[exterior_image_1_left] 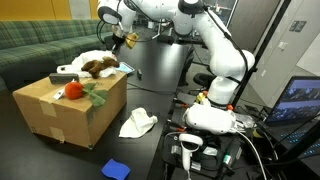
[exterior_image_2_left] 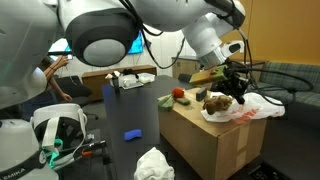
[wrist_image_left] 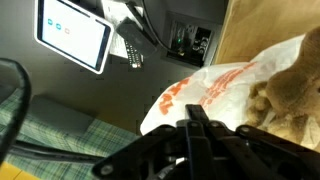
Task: Swap the things on the box with the things on the table
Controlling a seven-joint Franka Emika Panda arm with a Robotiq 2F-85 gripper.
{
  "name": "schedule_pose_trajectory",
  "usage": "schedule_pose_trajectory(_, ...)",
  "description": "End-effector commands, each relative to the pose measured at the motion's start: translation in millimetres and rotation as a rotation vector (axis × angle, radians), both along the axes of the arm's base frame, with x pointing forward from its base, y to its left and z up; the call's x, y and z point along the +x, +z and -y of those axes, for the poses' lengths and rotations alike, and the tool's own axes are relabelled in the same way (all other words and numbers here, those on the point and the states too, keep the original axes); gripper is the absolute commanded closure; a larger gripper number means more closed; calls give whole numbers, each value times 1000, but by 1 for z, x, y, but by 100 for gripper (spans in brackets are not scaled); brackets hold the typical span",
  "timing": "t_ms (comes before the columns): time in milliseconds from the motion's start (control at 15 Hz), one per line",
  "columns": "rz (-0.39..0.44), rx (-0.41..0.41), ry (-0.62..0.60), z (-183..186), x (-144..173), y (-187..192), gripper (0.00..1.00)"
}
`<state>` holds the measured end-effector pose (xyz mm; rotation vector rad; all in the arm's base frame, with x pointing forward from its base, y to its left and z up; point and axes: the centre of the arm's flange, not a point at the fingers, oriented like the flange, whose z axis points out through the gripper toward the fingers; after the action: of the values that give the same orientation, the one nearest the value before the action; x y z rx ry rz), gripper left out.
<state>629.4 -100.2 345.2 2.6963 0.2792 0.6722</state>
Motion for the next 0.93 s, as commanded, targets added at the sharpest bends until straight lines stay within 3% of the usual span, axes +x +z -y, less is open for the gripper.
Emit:
schedule_pose_trajectory(0, 74, 31, -39, 18, 10, 73, 100)
schedule_pose_trajectory(267, 189, 66, -12, -8, -22, 134, 100)
schedule_pose_trajectory(667, 260, 74, 58, -122, -39, 213, 100)
schedule_pose_trajectory(867, 274, 68, 60, -157, -50, 230, 100)
